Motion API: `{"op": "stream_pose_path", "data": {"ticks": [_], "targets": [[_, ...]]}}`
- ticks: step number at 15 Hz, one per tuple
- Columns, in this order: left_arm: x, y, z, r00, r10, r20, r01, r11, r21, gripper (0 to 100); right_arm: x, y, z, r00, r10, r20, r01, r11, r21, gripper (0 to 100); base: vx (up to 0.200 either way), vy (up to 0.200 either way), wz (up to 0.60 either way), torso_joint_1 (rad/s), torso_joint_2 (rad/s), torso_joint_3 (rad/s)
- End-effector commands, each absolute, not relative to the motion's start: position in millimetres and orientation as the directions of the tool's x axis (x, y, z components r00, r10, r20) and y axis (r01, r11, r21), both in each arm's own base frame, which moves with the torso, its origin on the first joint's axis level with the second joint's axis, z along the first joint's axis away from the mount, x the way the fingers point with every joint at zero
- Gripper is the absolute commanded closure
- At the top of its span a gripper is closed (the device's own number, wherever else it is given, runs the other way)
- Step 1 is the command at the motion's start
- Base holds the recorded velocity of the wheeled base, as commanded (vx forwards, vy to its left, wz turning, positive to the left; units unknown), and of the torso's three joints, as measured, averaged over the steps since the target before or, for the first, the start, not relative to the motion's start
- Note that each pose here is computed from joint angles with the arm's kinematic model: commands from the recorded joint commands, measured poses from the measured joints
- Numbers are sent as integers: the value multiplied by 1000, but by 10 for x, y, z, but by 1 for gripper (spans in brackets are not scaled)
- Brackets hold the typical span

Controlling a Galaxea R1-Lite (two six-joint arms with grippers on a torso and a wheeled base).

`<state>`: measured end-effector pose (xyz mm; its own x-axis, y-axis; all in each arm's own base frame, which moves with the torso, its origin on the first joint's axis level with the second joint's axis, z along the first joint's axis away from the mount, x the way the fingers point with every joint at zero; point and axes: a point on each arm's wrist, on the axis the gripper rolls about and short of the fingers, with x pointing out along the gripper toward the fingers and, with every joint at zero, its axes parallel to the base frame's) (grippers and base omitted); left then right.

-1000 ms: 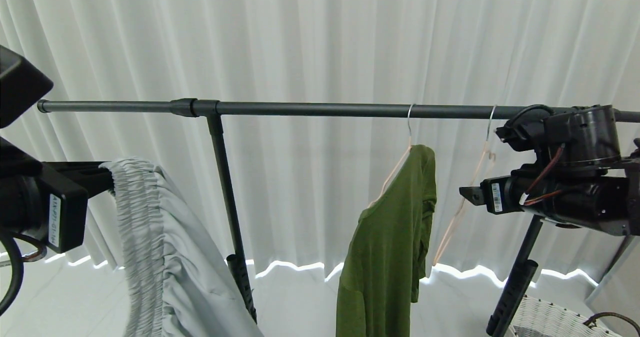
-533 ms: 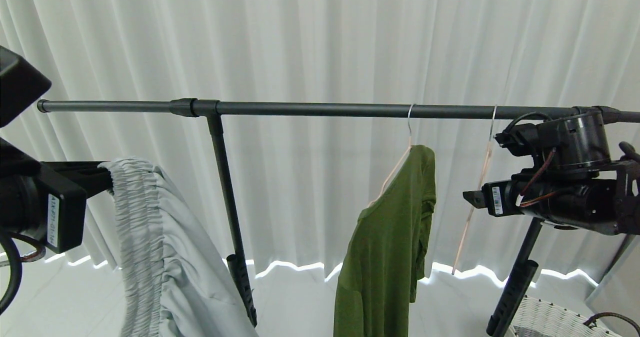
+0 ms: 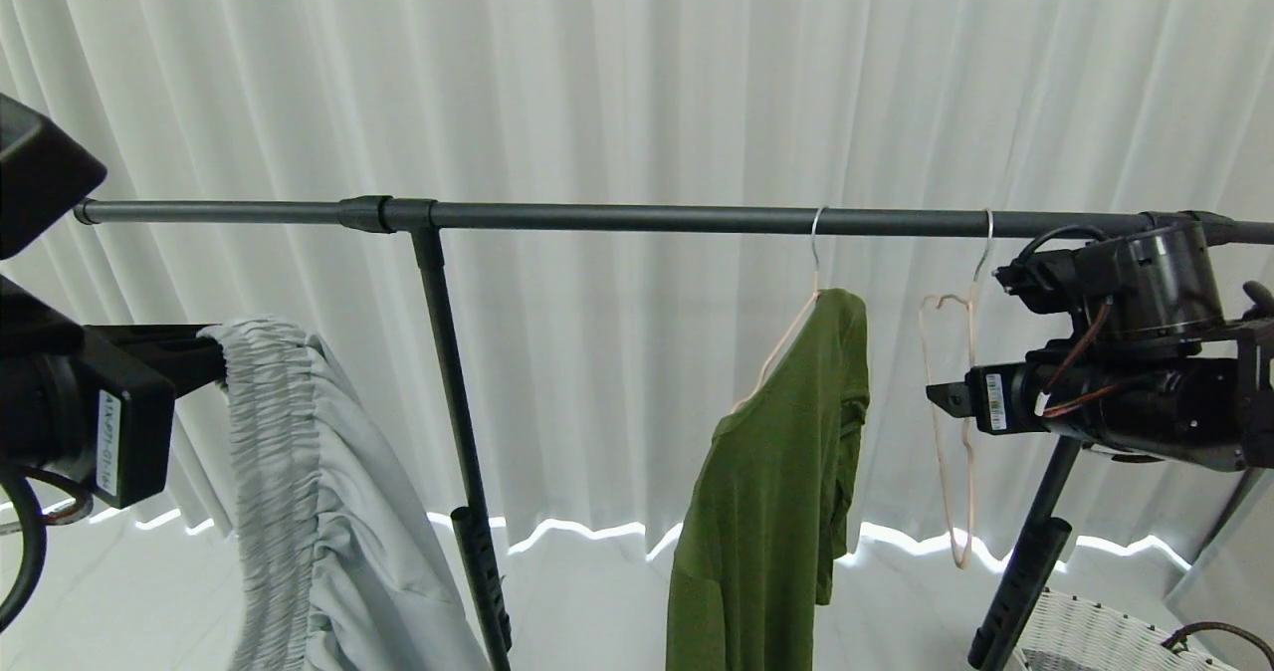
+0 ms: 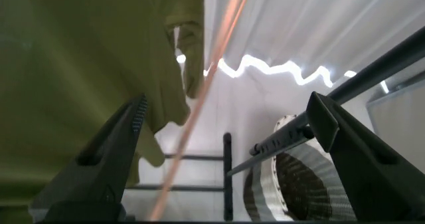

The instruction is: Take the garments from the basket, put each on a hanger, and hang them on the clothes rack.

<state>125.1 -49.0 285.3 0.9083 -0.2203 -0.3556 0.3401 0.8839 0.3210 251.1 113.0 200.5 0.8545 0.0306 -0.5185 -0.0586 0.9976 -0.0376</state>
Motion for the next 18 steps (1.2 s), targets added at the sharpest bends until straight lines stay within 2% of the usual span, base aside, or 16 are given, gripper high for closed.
{"op": "stream_pose_path", "data": {"ticks": [1,6,9,13,18], "targets": [[1252,-491,2849,908,-220,-357,341,884,321,100,2505,1133,2020,852,36,-523,-64,997,-35,0,0,0,0,0,0,0],[1256,-493,2843,906,-221,-360,342,884,319,100,2532,1132,1924,807,33,-590,-53,998,-15,0,0,0,0,0,0,0],[1252,-492,2845,907,-221,-359,342,884,319,100,2604,1047,1871,777,83,-624,-79,996,34,0,0,0,0,0,0,0],[1248,-490,2847,908,-220,-357,340,884,320,100,2616,954,1802,726,110,-679,-105,993,49,0,0,0,0,0,0,0],[1209,-473,2850,911,-221,-349,337,885,319,100,2601,941,1812,715,153,-682,-164,985,50,0,0,0,0,0,0,0]]}}
